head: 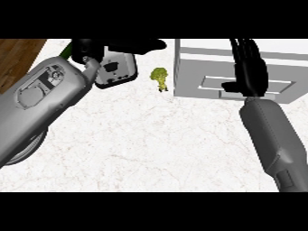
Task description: Pick up the can, place it into the drawer and close the drawer
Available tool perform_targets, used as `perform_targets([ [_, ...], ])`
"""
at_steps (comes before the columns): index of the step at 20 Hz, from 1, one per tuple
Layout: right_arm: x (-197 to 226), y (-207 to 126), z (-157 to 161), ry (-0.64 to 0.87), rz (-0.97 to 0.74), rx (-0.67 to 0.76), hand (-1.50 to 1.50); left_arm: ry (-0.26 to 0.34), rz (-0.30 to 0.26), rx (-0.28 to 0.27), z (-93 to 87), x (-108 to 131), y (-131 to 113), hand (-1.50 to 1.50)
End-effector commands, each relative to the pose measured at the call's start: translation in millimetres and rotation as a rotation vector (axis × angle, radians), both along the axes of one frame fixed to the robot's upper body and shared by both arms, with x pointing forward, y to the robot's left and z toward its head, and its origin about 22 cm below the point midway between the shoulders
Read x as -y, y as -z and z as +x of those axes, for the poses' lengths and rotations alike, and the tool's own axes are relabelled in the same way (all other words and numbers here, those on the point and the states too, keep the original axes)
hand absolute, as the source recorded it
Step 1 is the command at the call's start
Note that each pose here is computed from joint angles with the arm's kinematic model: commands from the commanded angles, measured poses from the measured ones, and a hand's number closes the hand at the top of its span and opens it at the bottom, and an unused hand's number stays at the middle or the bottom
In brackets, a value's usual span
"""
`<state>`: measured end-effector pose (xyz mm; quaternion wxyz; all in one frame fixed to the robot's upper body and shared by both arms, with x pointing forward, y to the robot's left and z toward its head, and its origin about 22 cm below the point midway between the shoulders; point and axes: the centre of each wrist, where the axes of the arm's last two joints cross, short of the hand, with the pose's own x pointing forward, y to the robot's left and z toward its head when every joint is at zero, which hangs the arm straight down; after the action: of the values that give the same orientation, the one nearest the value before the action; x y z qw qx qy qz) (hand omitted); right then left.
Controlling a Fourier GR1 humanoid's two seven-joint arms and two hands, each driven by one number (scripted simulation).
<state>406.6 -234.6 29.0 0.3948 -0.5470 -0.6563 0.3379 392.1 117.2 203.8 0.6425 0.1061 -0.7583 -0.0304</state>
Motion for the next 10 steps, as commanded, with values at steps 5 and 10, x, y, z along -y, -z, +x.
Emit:
perform_targets([
  [5,-18,-2,23,0.013,0.022,0.001,-1.5,0.012,0.002,-0.014,-17.0,-26,13,-1.5],
  [10,-22,-34,41,0.033,0.031,0.031,-1.5,0.029,-0.005,-0.002,-32.4,-14,28,-1.5],
])
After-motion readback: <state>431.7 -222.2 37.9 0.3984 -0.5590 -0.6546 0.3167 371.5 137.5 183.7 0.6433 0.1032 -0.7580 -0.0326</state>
